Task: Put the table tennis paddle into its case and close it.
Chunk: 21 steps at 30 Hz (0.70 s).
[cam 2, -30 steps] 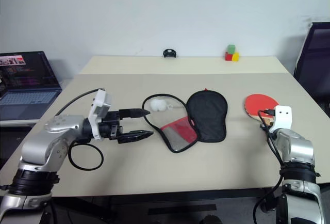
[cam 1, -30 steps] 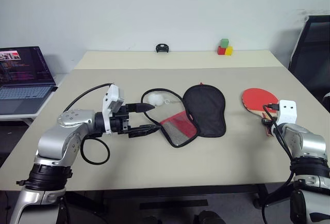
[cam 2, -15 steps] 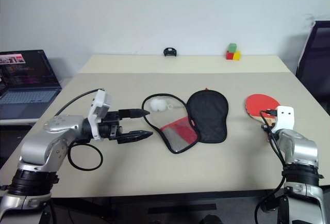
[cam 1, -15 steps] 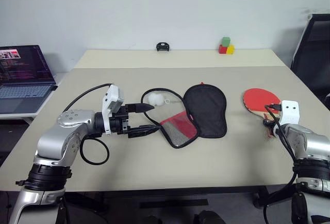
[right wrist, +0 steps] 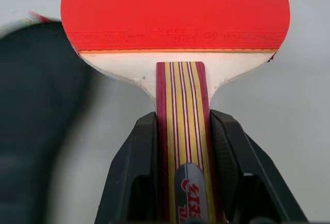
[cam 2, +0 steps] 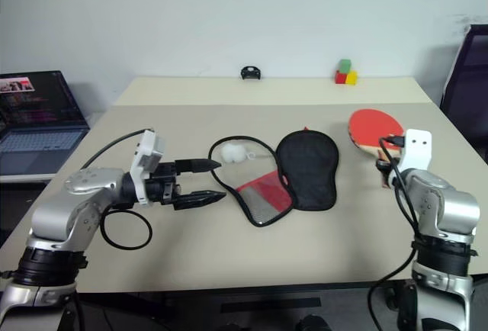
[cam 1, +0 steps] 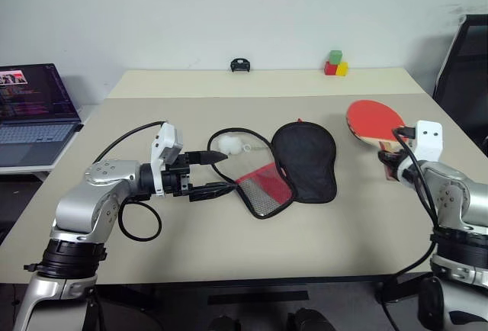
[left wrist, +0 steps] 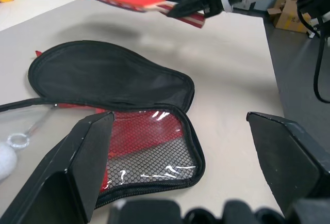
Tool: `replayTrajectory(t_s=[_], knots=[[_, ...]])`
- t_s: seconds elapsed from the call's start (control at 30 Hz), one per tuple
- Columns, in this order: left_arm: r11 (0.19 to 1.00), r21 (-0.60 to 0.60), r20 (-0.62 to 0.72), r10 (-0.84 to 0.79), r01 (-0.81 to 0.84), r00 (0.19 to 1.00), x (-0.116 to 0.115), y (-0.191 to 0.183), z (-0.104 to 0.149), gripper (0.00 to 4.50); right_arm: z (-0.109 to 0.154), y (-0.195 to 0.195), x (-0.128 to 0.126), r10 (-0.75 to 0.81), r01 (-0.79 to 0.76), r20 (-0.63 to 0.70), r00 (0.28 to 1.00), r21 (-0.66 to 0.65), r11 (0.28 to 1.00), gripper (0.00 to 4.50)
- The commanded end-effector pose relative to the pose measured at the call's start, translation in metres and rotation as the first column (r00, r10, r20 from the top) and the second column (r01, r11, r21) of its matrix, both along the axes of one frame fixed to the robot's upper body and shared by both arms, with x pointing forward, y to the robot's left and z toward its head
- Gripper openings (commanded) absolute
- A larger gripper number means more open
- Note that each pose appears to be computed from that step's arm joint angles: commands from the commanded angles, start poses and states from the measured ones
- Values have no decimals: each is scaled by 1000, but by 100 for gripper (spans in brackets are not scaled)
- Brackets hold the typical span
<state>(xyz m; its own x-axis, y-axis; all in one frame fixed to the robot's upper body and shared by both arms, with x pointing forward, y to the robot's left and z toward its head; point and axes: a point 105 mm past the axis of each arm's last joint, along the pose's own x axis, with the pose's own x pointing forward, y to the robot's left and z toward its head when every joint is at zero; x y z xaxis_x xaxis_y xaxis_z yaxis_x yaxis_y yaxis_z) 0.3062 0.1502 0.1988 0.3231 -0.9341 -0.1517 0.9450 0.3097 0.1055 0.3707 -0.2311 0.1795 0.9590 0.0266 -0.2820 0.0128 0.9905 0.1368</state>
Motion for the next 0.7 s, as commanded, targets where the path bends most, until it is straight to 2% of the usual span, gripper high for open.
replayTrajectory(t_s=[0.03, 0.17, 0.3, 0.7], knots=[[1000, 5, 47, -8, 8, 999, -1, 0, 10, 450, 21, 34, -8, 75, -77, 72, 995, 34, 996, 107], [1000, 4, 47, -3, 3, 999, -3, 1, 10, 450, 10, 77, -15, 161, -164, 40, 986, 94, 982, 107], [1000, 3, 48, 0, 0, 999, -4, 2, 10, 450, -4, 95, -14, 191, -191, 11, 982, 101, 976, 107], [1000, 2, 50, 12, -12, 999, -5, 4, 10, 450, -29, 102, 1, 182, -181, -20, 983, 52, 982, 107]])
